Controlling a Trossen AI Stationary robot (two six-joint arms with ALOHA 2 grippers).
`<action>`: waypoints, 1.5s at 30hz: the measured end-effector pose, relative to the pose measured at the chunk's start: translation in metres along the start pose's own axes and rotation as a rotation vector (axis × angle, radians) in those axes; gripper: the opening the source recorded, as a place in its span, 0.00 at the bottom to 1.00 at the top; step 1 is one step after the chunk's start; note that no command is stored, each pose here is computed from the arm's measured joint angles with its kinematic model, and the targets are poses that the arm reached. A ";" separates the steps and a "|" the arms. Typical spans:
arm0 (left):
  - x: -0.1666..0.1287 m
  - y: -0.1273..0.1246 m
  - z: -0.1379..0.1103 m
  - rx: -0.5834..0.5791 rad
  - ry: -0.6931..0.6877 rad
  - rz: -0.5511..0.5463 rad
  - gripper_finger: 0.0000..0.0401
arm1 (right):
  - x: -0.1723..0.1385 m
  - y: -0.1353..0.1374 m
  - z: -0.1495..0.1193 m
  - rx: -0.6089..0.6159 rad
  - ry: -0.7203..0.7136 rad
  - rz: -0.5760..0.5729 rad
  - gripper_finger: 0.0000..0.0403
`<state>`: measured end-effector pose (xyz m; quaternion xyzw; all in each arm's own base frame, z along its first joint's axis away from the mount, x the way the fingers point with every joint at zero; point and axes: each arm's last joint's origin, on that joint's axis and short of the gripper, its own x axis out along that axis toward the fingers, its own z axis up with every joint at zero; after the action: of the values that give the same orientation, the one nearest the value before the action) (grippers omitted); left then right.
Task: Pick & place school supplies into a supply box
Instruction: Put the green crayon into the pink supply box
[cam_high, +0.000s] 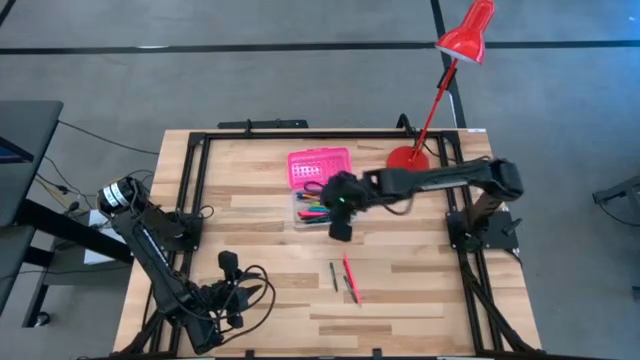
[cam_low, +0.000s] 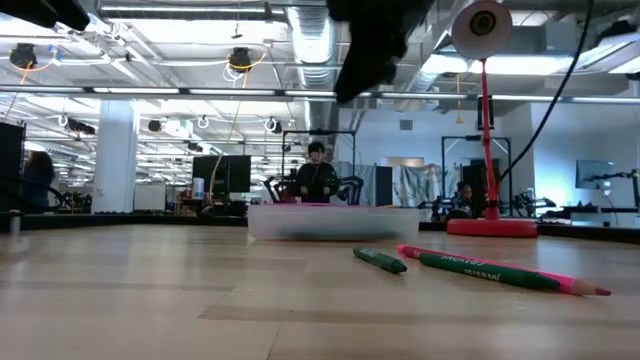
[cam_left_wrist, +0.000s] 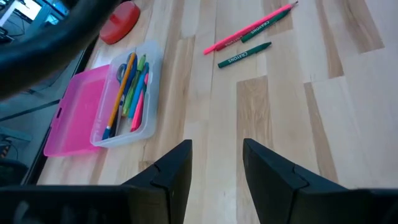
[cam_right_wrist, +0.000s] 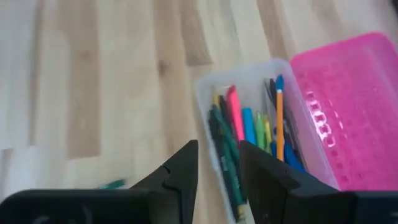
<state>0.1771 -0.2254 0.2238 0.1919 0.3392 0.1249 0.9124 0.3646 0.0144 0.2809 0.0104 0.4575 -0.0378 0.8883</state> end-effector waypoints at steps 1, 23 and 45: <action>0.000 0.000 0.000 -0.003 -0.001 0.001 0.35 | -0.008 0.010 -0.001 -0.015 -0.014 -0.007 0.27; 0.009 0.003 0.011 -0.011 -0.081 0.070 0.35 | -0.047 0.163 -0.103 -0.294 -0.033 -0.212 0.27; 0.041 0.016 0.033 0.049 -0.049 0.065 0.35 | -0.064 0.199 -0.164 -0.280 -0.491 -0.018 0.27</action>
<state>0.2275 -0.2048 0.2308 0.2279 0.3135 0.1413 0.9109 0.2095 0.2256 0.2342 -0.1262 0.2293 0.0166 0.9650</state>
